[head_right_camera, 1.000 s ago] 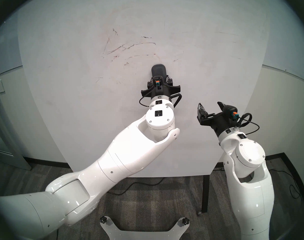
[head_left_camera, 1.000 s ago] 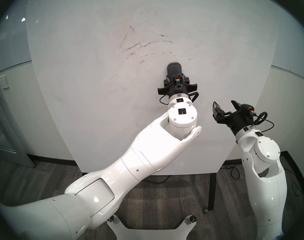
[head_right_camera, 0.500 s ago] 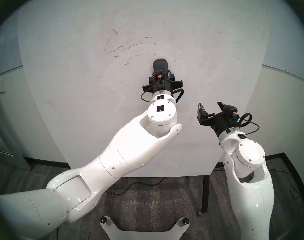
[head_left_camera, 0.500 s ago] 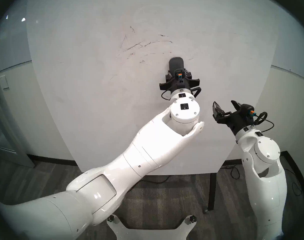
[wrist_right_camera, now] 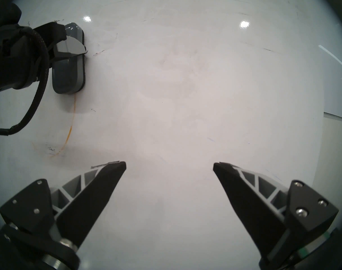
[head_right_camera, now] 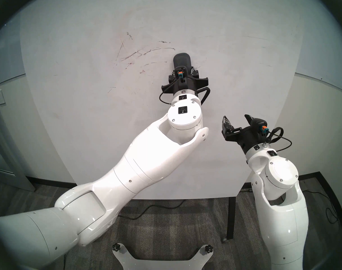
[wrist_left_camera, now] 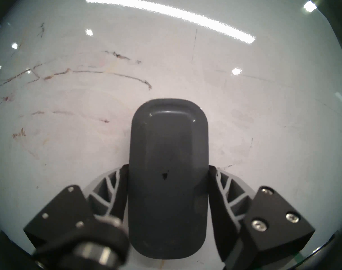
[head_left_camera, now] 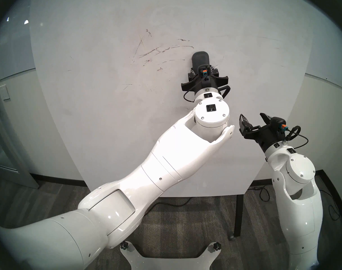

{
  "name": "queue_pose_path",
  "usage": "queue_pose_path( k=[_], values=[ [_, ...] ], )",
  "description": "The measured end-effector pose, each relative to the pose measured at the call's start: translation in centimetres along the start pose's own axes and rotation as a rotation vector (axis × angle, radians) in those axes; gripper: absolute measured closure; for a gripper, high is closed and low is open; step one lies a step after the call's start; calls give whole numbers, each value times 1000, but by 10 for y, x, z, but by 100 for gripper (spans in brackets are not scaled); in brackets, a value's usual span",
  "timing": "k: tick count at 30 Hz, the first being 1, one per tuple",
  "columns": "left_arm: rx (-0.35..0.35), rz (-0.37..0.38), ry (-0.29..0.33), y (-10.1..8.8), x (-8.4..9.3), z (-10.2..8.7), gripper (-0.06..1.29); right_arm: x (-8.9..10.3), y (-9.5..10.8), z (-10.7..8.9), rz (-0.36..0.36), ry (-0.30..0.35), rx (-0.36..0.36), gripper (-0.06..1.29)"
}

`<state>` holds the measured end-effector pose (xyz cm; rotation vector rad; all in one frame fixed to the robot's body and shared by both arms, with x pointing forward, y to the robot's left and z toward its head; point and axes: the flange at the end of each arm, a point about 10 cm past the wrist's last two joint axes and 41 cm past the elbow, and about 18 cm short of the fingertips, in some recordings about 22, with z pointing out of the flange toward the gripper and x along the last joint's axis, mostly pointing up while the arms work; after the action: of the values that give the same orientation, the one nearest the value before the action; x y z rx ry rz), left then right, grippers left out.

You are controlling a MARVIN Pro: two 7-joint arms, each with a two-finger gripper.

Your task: Erase all marks on the whiteboard with the eraser

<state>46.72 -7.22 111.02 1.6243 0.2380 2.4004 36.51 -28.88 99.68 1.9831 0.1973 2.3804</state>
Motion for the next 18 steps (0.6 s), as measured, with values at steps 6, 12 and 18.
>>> queue_pose_path(
  k=[6, 12, 18],
  values=[
    [64, -12, 10, -1, 15, 6, 57, 0, 0, 0, 0, 0, 0, 1],
    [99, 0, -2, 3, 16, 9, 57, 0, 0, 0, 0, 0, 0, 1],
    [121, 18, -7, 8, 14, 12, 57, 0, 0, 0, 0, 0, 0, 1]
  ],
)
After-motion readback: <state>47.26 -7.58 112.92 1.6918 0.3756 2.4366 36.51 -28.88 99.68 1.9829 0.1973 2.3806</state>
